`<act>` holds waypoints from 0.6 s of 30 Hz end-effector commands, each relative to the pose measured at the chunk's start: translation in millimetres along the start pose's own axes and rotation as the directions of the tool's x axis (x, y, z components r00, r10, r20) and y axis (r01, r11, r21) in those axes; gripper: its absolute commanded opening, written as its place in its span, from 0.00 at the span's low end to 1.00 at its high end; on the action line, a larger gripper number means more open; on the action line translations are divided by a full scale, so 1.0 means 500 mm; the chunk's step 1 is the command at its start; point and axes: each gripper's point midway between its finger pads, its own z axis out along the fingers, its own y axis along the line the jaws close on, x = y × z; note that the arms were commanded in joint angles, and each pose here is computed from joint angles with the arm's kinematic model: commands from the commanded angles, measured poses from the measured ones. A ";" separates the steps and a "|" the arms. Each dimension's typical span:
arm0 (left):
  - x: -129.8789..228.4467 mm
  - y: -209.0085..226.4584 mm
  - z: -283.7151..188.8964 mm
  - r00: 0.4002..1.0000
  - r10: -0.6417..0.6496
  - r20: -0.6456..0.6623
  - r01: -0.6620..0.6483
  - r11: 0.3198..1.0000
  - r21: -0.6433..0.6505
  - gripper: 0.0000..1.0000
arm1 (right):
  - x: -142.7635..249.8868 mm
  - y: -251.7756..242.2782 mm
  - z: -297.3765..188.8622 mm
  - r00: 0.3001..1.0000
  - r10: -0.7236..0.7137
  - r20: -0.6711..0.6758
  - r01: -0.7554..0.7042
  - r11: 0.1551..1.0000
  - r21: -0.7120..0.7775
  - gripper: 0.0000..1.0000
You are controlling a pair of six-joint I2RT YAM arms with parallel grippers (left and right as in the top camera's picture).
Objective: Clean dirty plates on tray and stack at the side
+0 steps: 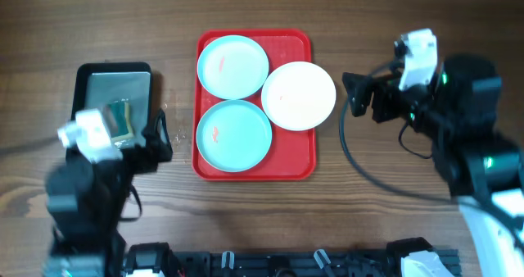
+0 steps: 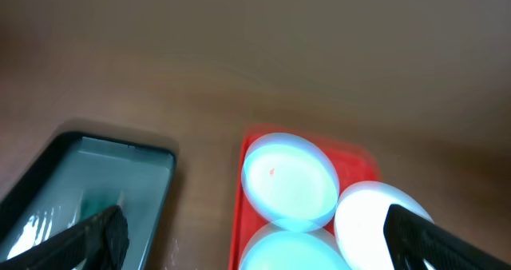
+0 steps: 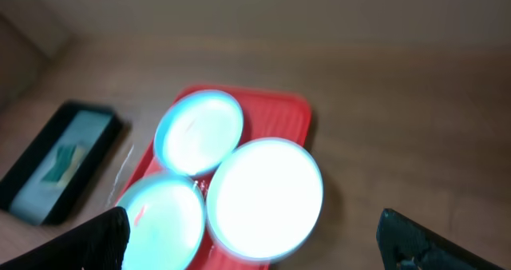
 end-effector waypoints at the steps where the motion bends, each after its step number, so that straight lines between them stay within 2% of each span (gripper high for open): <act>1: -0.095 -0.020 0.026 0.993 0.023 -0.113 -0.027 0.999 -0.036 1.00 | -0.016 0.043 0.024 0.998 0.025 -0.061 -0.033 0.990 -0.135 1.00; 4: -0.118 -0.037 0.051 0.983 -0.001 -0.185 -0.002 1.000 -0.019 1.00 | 0.008 0.058 0.038 0.991 0.038 -0.125 -0.062 0.980 -0.191 1.00; 5: -0.111 -0.047 0.060 0.973 -0.009 -0.230 0.011 1.000 0.005 1.00 | 0.018 0.054 0.044 0.987 0.051 -0.151 -0.079 0.980 -0.184 0.93; 6: -0.100 -0.054 0.069 0.963 -0.014 -0.270 0.021 0.999 0.024 1.00 | 0.025 0.052 0.048 0.984 0.056 -0.167 -0.086 0.980 -0.181 0.69; 7: -0.083 -0.059 0.077 0.950 -0.019 -0.312 0.034 0.999 0.040 1.00 | 0.028 0.050 0.052 0.981 0.075 -0.179 -0.107 0.979 -0.176 0.61; 8: -0.066 -0.061 0.084 0.936 -0.025 -0.352 0.044 0.998 0.047 1.00 | 0.032 0.047 0.055 0.976 0.105 -0.191 -0.137 0.977 -0.162 0.38; 9: -0.056 -0.061 0.089 0.927 -0.028 -0.375 0.049 0.998 0.047 1.00 | 0.034 0.040 0.057 0.970 0.142 -0.198 -0.171 0.976 -0.135 0.24; 10: -0.044 -0.059 0.095 0.914 -0.030 -0.404 0.053 0.998 0.044 0.93 | 0.038 0.020 0.059 0.955 0.217 -0.203 -0.234 0.970 -0.064 0.18; 11: -0.030 -0.054 0.105 0.900 -0.037 -0.434 0.056 0.998 0.031 0.50 | 0.044 -0.011 0.060 0.933 0.305 -0.189 -0.303 0.952 0.044 0.13; 12: -0.022 -0.048 0.110 0.891 -0.043 -0.452 0.057 0.998 0.018 0.22 | 0.046 -0.027 0.060 0.926 0.333 -0.176 -0.321 0.942 0.094 0.13; 13: -0.009 -0.037 0.118 0.876 -0.073 -0.477 0.071 0.997 -0.021 0.04 | 0.048 -0.045 0.058 0.920 0.358 -0.158 -0.337 0.930 0.147 0.13; 15: 0.008 0.006 0.125 0.851 -0.201 -0.486 0.130 0.976 -0.176 0.04 | 0.048 -0.049 0.058 0.916 0.372 -0.153 -0.348 0.924 0.160 0.18; 17: 0.024 0.066 0.121 0.825 -0.338 -0.454 0.172 0.914 -0.367 0.04 | 0.047 -0.044 0.059 0.916 0.371 -0.152 -0.349 0.924 0.153 0.34; 18: 0.029 0.091 0.118 0.816 -0.379 -0.437 0.182 0.885 -0.429 0.04 | 0.047 -0.039 0.061 0.923 0.352 -0.156 -0.331 0.932 0.146 0.37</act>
